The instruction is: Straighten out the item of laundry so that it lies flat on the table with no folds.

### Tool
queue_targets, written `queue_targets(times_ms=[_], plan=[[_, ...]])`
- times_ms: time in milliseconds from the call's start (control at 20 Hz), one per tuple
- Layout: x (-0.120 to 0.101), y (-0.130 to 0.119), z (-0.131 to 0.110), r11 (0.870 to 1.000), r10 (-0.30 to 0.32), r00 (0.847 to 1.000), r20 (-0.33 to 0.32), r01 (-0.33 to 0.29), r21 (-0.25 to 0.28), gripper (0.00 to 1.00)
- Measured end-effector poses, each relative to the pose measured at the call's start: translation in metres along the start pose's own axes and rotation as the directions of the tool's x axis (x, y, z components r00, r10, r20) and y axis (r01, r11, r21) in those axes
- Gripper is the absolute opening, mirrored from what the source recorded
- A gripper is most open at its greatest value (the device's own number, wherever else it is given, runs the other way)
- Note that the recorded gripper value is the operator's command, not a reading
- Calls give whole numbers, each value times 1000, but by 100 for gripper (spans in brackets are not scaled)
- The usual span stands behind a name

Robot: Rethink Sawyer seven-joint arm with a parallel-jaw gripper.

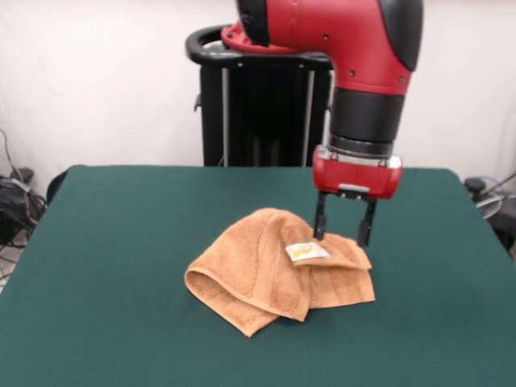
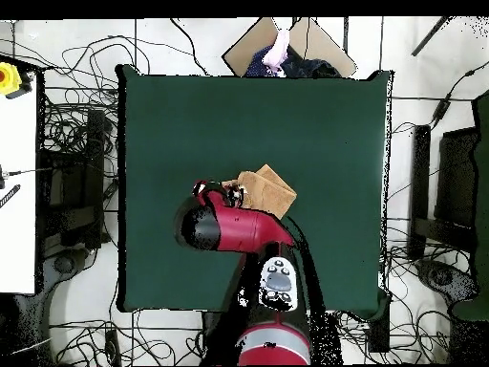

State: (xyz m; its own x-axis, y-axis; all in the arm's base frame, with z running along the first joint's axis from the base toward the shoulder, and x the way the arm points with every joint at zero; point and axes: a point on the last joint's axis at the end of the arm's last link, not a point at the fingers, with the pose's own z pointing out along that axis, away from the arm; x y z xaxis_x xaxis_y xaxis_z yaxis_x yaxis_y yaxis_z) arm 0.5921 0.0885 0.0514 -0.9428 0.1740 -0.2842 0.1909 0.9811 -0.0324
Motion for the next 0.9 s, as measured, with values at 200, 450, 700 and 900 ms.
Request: queue_targets(times_ms=[200, 450, 700, 900], plan=[[12, 3, 2, 976, 216, 976, -25, -216, 3, 100], [37, -4, 15, 929, 366, 929, -51, -361, 79, 100], [50, -17, 19, 924, 366, 929, -49, -357, 136, 100], [51, -34, 26, 912, 391, 919, -53, -379, 155, 100]])
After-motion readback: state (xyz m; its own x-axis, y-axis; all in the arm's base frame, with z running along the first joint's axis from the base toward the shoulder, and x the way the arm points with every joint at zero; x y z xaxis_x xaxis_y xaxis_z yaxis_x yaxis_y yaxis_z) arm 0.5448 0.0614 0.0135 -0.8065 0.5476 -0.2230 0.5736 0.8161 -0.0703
